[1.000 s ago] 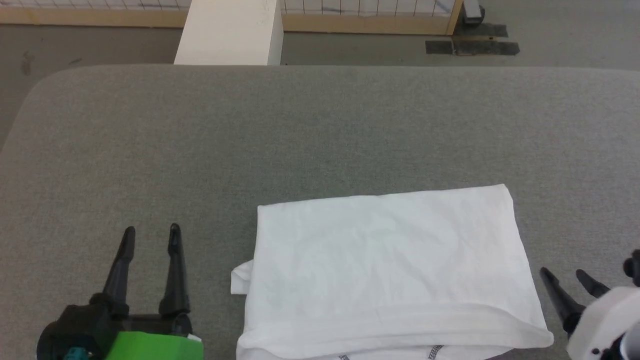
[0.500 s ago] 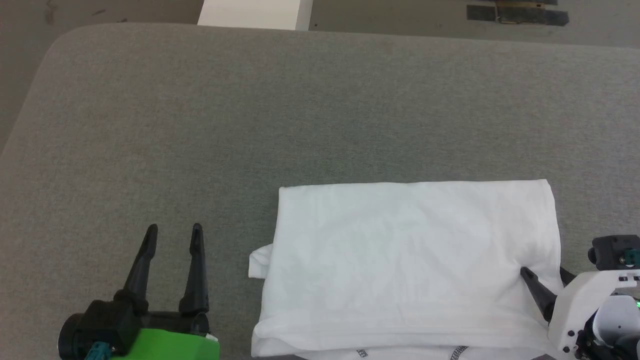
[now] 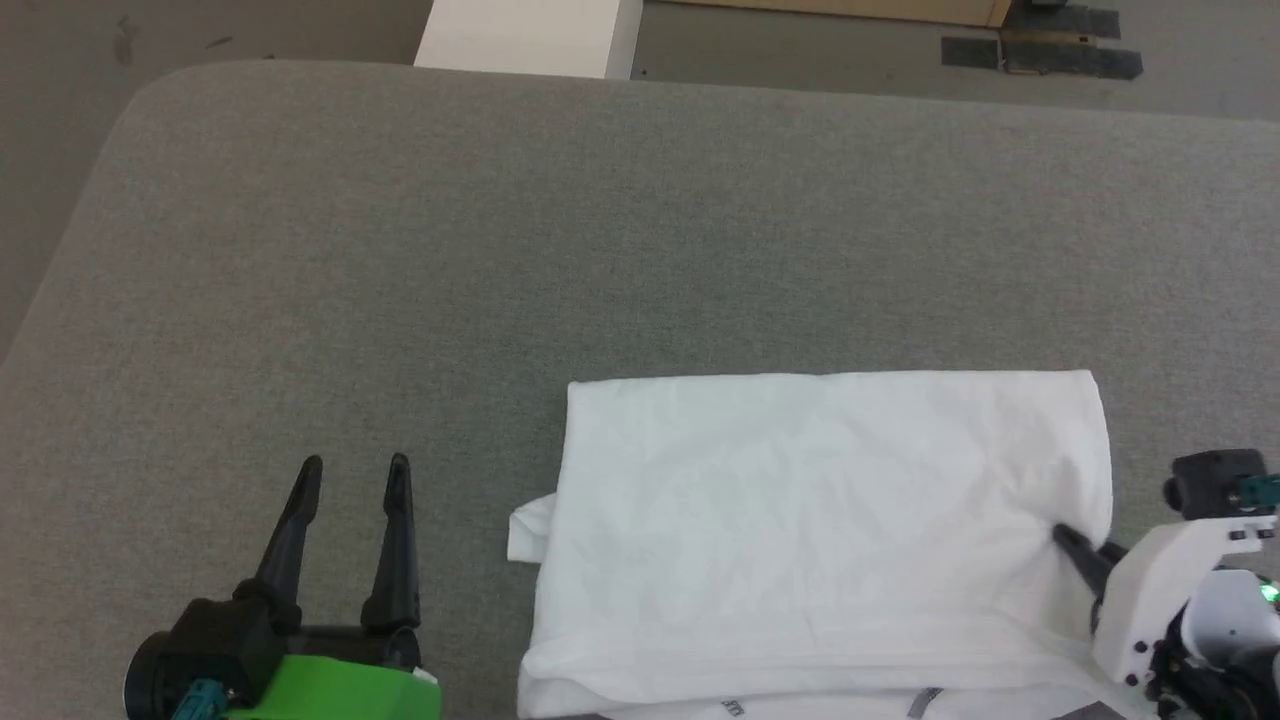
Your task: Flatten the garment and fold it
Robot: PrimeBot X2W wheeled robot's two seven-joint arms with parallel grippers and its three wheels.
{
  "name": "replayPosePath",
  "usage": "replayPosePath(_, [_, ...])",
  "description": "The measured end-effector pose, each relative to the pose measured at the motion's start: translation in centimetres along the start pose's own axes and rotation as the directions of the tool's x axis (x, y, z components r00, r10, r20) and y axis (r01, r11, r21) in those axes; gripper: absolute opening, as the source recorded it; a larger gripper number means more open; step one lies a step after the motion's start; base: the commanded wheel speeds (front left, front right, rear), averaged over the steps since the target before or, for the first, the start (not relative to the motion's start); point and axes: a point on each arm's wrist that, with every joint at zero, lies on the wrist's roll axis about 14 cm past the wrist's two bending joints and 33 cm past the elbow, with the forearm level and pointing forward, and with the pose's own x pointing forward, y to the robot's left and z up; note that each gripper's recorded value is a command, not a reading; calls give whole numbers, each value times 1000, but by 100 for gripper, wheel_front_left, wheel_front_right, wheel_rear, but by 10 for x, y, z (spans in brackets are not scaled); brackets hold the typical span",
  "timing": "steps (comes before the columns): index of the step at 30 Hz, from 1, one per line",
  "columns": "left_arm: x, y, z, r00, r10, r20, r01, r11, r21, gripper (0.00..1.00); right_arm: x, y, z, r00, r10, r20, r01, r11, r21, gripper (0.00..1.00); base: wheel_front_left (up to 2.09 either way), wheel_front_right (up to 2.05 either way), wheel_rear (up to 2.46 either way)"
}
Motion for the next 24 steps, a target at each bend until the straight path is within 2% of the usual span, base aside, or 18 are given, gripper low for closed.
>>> replayPosePath(6, [0, -7, 5, 1000, -25, 19, 25, 1000, -10, 100, -32, -62, 17, 981, -179, 81, 174, 983, 65, 0, 0, 0, 0])
replayPosePath(7, [0, -11, 5, 999, -35, 20, 36, 999, -15, 100, -48, -88, 22, 962, -255, 96, 249, 966, 71, 0, 0, 0, 0])
replayPosePath(8, [0, -13, 5, 999, -42, 20, 42, 999, -18, 100, -56, -97, 22, 954, -283, 96, 277, 958, 69, 0, 0, 0, 0])
replayPosePath(12, [1, -20, 4, 998, -67, 21, 67, 997, -26, 100, -72, -103, 23, 946, -307, 102, 301, 951, 67, 0, 0, 0, 0])
replayPosePath(16, [-1, -27, 2, 996, -82, 16, 83, 996, -41, 100, -75, -70, 38, 965, -227, 134, 227, 974, 14, 0, 0, 0, 0])
replayPosePath(19, [-3, -32, 0, 995, -95, 12, 96, 994, -49, 100, -72, -25, 45, 984, -104, 144, 110, 993, -33, 0, 0, 0, 0])
replayPosePath(20, [-3, -34, -1, 995, -102, 9, 102, 993, -52, 100, -71, 4, 47, 990, -27, 138, 37, 997, -66, 0, 0, 0, 0])
replayPosePath(24, [-5, -35, -2, 994, -107, 4, 107, 993, -57, 100, -65, 60, 50, 986, 124, 114, -108, 985, -134, 0, 0, 0, 0])
